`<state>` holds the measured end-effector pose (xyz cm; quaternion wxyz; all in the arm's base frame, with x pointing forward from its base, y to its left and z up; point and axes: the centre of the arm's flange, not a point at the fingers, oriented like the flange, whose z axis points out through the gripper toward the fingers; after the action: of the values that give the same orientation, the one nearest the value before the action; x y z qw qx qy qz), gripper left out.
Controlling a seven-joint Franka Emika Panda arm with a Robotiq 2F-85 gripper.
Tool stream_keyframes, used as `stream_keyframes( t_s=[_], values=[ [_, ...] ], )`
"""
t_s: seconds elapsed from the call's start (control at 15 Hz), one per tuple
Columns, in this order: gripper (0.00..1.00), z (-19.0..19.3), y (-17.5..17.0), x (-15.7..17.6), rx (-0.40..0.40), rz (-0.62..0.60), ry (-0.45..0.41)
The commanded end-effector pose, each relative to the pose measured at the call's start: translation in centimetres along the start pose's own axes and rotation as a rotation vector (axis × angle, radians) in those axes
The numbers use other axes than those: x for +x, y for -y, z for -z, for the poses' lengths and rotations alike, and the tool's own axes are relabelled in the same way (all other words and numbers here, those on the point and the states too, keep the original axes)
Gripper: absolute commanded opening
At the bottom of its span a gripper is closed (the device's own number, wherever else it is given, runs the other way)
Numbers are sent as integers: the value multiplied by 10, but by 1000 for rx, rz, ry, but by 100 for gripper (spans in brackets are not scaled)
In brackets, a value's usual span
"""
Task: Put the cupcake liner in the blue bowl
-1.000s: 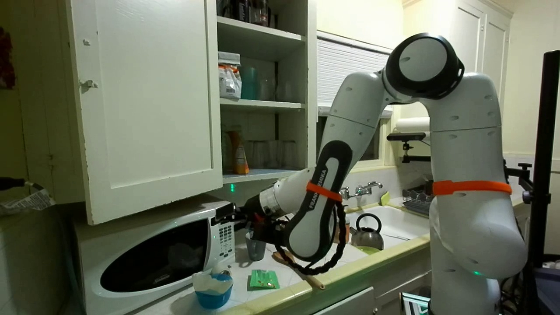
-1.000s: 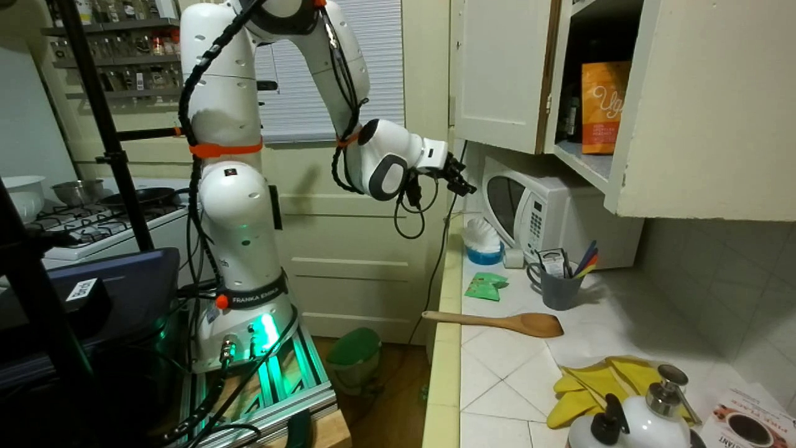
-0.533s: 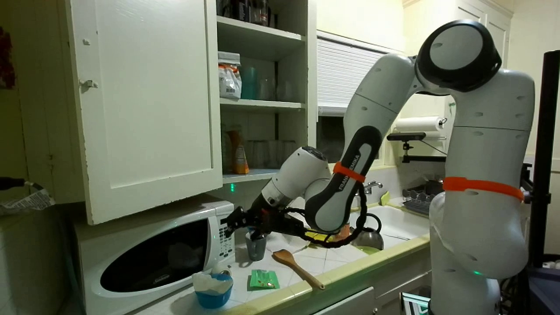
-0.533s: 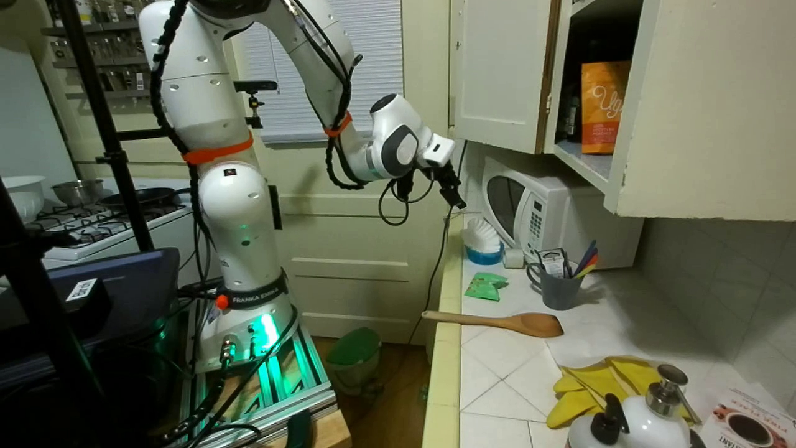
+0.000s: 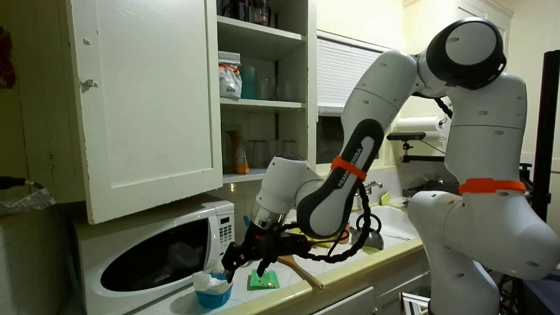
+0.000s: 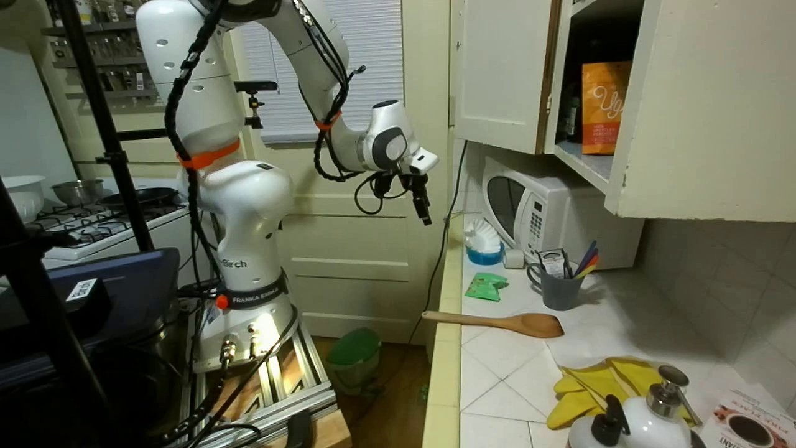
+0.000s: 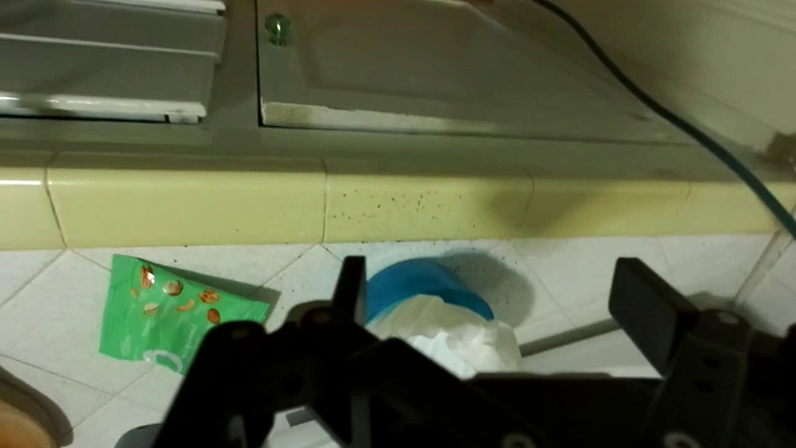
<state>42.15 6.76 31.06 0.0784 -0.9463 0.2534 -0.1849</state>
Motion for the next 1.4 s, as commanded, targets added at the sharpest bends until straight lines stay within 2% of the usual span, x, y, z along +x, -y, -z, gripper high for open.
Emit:
stream_keyframes(
  t_s=[0.0, 0.13, 0.2, 0.33, 0.4, 0.47, 0.6, 0.73, 0.87, 1.13, 1.33],
  values=[
    [100, 61, -34, 40, -37, 125, 98],
    [100, 80, -54, 58, -60, 198, 107],
    [100, 94, -65, 73, -48, 221, 110],
    [100, 126, -87, 107, 18, 219, 91],
    [100, 143, -97, 128, 57, 166, 45],
    [100, 109, -82, 100, 3, 185, 60],
    [100, 137, -100, 123, 43, 163, 19],
    [100, 142, -103, 125, 56, 160, 11],
    [100, 132, -102, 132, 89, 255, 154],
    [100, 117, -110, 159, 79, 408, 301],
    [100, 109, -111, 173, 55, 551, 364]
  ],
)
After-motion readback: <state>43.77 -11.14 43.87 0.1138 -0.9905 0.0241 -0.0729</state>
